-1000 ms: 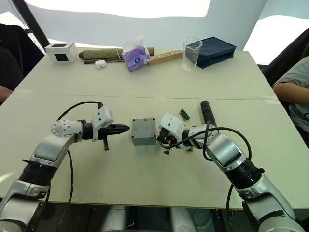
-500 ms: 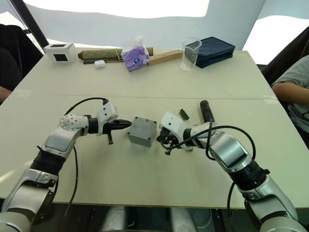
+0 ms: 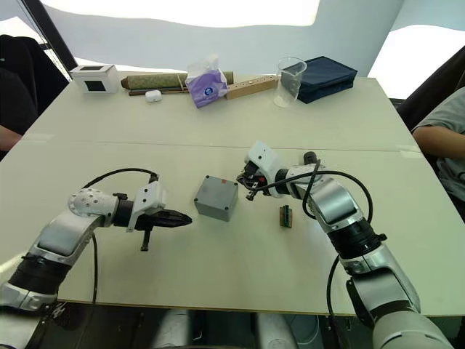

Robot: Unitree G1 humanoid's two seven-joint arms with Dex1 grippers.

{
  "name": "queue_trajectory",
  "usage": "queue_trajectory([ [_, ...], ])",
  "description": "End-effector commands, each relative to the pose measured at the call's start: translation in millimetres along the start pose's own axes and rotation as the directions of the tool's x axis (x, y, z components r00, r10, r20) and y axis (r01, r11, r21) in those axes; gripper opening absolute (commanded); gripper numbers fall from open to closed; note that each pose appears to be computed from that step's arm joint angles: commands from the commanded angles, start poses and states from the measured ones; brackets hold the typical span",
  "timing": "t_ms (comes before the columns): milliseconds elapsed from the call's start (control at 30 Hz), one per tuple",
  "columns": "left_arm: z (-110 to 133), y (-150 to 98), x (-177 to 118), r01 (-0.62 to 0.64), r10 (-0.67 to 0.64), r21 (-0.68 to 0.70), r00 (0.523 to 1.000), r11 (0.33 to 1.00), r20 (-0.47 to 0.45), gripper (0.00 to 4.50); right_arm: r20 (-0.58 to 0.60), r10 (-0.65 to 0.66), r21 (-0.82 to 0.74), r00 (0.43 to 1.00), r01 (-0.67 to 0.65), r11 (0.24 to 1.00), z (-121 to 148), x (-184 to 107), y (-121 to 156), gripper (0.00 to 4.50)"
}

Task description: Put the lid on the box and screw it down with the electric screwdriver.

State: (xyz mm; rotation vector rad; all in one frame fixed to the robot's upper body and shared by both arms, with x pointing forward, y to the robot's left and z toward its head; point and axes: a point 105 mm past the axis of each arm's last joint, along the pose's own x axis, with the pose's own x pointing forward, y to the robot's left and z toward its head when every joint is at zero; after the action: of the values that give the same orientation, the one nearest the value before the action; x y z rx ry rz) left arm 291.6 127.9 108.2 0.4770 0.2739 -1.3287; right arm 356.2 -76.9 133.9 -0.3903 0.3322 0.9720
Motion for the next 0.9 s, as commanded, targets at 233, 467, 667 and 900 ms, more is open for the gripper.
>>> queue_trajectory([
  [233, 16.6, 15.8, 6.6, -0.067, 0.066, 0.049, 0.997, 0.997, 0.033, 0.00, 0.024, 0.082, -0.061, 0.996, -0.081, 0.995, 4.4, 0.2, 19.9, 0.07],
  [467, 19.2, 23.9, 6.6, -0.084, 0.082, 0.060, 0.996, 0.995, 0.037, 0.00, 0.021, 0.107, -0.062, 0.994, -0.106, 0.992, -0.4, -9.1, 30.4, 0.07],
  [667, 18.9, 30.9, 2.6, -0.100, 0.098, 0.067, 0.995, 0.993, 0.034, 0.00, 0.024, 0.101, -0.035, 0.995, -0.100, 0.994, -3.8, -16.1, 37.1, 0.07],
  [900, 17.4, 35.1, -2.5, -0.115, 0.113, 0.070, 0.993, 0.991, 0.026, 0.00, 0.030, 0.099, -0.008, 0.995, -0.099, 0.995, -5.3, -19.9, 42.9, 0.07],
])
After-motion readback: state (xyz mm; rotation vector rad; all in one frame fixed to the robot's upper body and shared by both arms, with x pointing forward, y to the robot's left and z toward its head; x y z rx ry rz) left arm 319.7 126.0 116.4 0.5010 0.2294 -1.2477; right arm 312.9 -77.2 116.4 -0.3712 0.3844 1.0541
